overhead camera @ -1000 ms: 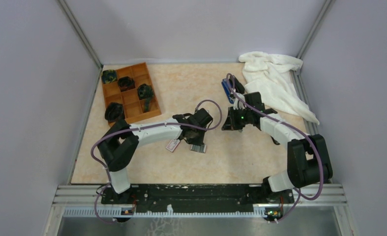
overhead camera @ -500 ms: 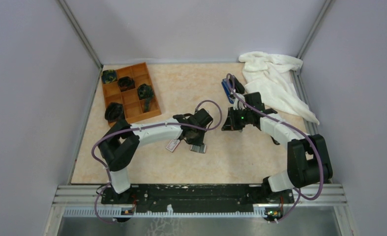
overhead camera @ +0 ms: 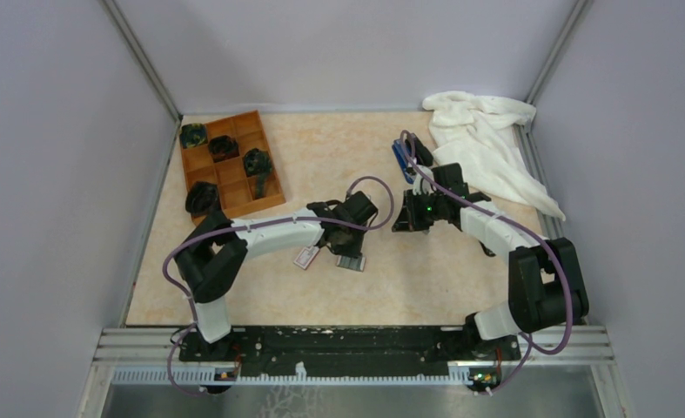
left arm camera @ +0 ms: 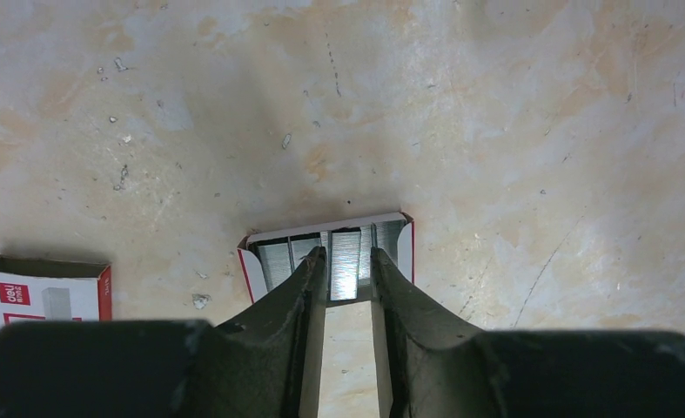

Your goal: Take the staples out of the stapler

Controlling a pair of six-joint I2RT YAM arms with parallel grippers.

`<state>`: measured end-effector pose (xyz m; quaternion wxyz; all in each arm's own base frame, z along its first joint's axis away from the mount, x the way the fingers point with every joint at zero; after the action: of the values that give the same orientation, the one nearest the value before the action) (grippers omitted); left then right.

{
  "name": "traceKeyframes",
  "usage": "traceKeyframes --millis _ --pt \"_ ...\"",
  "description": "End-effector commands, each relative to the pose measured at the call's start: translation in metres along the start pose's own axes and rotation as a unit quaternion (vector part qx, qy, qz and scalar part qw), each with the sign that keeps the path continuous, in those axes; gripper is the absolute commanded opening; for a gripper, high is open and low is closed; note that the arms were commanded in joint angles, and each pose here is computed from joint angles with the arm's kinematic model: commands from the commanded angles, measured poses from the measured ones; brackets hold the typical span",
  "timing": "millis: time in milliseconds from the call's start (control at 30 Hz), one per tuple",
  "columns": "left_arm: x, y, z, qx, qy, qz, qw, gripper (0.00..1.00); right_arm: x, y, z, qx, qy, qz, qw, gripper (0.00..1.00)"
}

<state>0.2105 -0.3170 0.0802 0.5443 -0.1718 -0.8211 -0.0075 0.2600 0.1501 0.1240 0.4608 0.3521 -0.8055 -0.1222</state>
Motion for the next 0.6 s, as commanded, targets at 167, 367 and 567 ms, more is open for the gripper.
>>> traceKeyframes --millis 167,367,567 --pt "0.008 -0.007 -0.007 -0.007 -0.012 0.007 1.000 0.31 0.007 0.010 -0.016 0.030 -0.024 -0.018 0.999 0.00" --pt "0.029 -0.018 -0.014 -0.003 -0.051 0.055 0.997 0.29 0.009 0.017 -0.015 0.054 -0.011 -0.054 0.997 0.00" --pt "0.035 -0.020 -0.005 0.013 -0.078 0.125 0.989 0.23 0.011 0.021 -0.015 0.069 -0.005 -0.072 0.995 0.00"
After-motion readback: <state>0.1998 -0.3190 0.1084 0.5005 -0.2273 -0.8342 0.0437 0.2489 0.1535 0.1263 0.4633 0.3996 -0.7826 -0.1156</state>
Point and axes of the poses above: each gripper's point midway between its finger pads, its own x axis back along the fingers, its own y axis along the line the jaws close on, z = x × y, the point moved 5 cm from there along x, back along the fingers, and after that the axes turned 2 degrees about x, right-handed, at the moved point
